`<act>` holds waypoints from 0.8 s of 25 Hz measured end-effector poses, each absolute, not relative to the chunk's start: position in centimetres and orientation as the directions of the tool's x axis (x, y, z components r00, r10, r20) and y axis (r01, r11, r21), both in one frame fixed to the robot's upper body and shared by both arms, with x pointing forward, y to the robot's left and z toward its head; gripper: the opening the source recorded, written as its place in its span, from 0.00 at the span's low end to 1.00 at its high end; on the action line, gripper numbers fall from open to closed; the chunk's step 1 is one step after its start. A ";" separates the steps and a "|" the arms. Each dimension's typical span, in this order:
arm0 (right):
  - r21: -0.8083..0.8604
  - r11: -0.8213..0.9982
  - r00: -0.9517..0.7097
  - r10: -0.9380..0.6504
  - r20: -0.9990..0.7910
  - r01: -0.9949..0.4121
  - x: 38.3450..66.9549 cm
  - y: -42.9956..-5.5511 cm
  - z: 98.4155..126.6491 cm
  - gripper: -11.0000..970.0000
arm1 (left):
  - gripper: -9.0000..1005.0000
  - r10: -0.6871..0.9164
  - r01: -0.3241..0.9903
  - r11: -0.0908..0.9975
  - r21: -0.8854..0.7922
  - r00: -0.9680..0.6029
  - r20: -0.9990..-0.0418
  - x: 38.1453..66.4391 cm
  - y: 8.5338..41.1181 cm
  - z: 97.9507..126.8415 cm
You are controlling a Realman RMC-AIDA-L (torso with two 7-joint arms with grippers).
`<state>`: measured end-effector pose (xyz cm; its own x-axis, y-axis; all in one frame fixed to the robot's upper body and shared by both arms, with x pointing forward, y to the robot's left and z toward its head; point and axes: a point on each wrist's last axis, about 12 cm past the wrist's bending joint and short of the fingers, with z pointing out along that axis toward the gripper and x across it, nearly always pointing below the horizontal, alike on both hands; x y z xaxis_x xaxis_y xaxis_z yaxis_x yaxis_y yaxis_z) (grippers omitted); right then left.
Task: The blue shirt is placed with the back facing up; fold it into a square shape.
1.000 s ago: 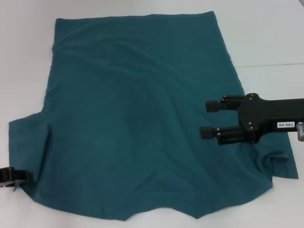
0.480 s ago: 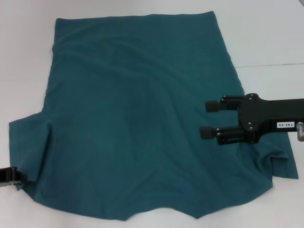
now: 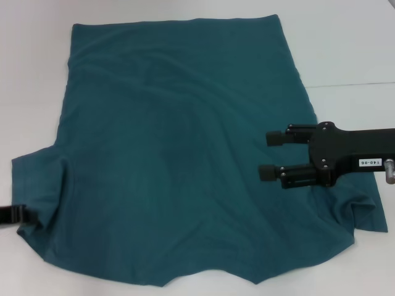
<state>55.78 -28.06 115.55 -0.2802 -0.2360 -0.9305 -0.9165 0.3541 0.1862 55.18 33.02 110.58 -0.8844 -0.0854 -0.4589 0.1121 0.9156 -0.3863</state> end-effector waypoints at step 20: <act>0.190 0.348 -0.278 -0.223 -0.934 -0.918 55.7 -27.9 115.6 0.89 | 0.01 0.325 0.512 0.825 -0.237 -0.774 -0.544 58.1 22.9 113.3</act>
<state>55.73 -27.90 115.58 -0.2781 -0.2231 -0.9343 -0.9180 0.3480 0.1902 58.09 22.95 113.28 -0.7741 0.3246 -0.5436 0.5124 0.8255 -0.2367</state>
